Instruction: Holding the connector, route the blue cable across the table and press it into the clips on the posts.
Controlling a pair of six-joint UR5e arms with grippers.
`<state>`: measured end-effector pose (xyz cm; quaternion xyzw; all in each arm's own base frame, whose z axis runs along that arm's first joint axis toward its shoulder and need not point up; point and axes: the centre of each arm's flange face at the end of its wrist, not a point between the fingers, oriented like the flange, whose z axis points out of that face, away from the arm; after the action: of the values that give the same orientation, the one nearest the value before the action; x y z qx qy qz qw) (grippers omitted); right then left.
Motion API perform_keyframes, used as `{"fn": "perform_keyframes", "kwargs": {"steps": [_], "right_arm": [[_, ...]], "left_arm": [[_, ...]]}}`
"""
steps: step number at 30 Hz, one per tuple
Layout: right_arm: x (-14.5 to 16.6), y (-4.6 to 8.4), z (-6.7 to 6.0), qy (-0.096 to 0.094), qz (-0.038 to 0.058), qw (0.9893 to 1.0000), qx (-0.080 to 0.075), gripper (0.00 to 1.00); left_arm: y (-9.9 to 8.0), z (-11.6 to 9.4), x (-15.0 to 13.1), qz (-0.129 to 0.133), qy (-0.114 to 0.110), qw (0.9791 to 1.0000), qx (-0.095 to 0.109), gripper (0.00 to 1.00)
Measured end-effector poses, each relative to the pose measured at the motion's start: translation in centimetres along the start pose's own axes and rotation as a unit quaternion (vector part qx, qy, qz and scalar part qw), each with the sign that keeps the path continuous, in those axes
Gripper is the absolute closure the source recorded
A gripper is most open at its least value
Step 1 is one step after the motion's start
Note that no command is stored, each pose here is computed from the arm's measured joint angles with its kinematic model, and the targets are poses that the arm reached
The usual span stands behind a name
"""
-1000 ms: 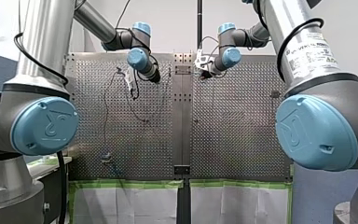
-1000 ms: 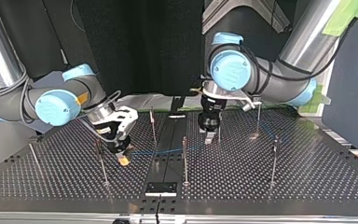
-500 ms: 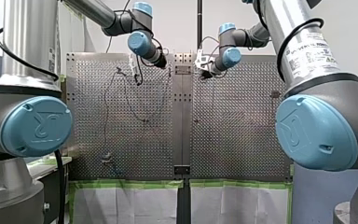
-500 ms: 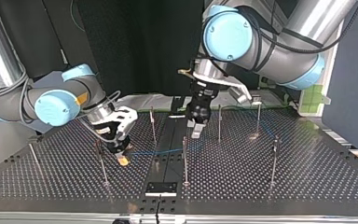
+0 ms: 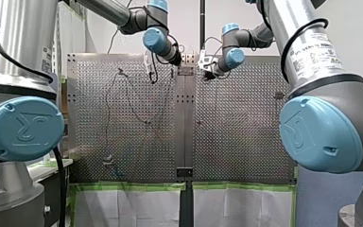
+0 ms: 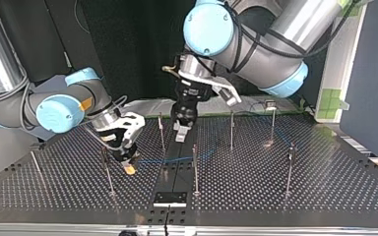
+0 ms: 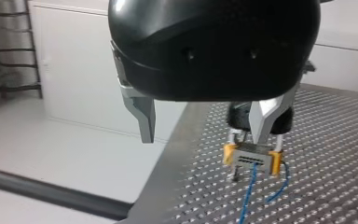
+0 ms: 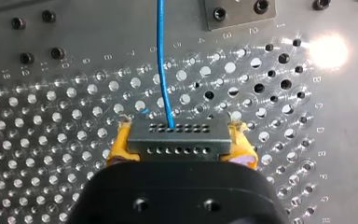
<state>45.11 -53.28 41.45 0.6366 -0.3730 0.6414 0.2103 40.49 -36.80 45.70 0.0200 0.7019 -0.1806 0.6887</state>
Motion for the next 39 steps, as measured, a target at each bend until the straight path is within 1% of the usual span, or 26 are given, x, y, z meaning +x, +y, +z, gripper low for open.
{"fn": "perform_keyframes", "kwargs": {"steps": [6, 14, 17, 22, 29, 35, 39], "right_arm": [[0.1, 0.3, 0.0, 0.001, 0.0010, 1.0000, -0.002, 1.00], [0.1, 0.6, 0.0, 0.001, 0.0018, 1.0000, -0.004, 1.00], [0.1, 0.6, 0.0, 0.001, 0.0019, 1.0000, -0.004, 1.00], [0.1, 0.7, 0.0, 0.002, 0.0019, 1.0000, -0.004, 1.00], [0.2, 0.9, 0.0, 0.001, 0.0042, 1.0000, -0.006, 1.00], [0.2, 1.0, 0.0, 0.002, 0.0052, 1.0000, -0.007, 1.00], [0.2, 1.0, 0.0, 0.002, 0.0053, 1.0000, -0.007, 1.00]], "left_arm": [[-0.8, 1.0, -0.1, 0.006, -0.004, 0.9998, -0.017, 0.00], [-1.6, 2.8, 0.7, 0.024, 0.004, 0.9989, -0.040, 0.00], [-2.1, 3.5, 1.0, 0.026, 0.004, 0.9987, -0.045, 0.00], [-2.7, 4.1, 0.7, 0.025, -0.003, 0.9983, -0.053, 0.00], [-3.3, 5.5, 1.5, 0.036, 0.006, 0.9970, -0.068, 0.00], [-3.2, 6.8, 2.4, 0.037, 0.004, 0.9964, -0.076, 0.00], [-3.1, 7.2, 2.3, 0.035, 0.001, 0.9966, -0.075, 0.00]]}}
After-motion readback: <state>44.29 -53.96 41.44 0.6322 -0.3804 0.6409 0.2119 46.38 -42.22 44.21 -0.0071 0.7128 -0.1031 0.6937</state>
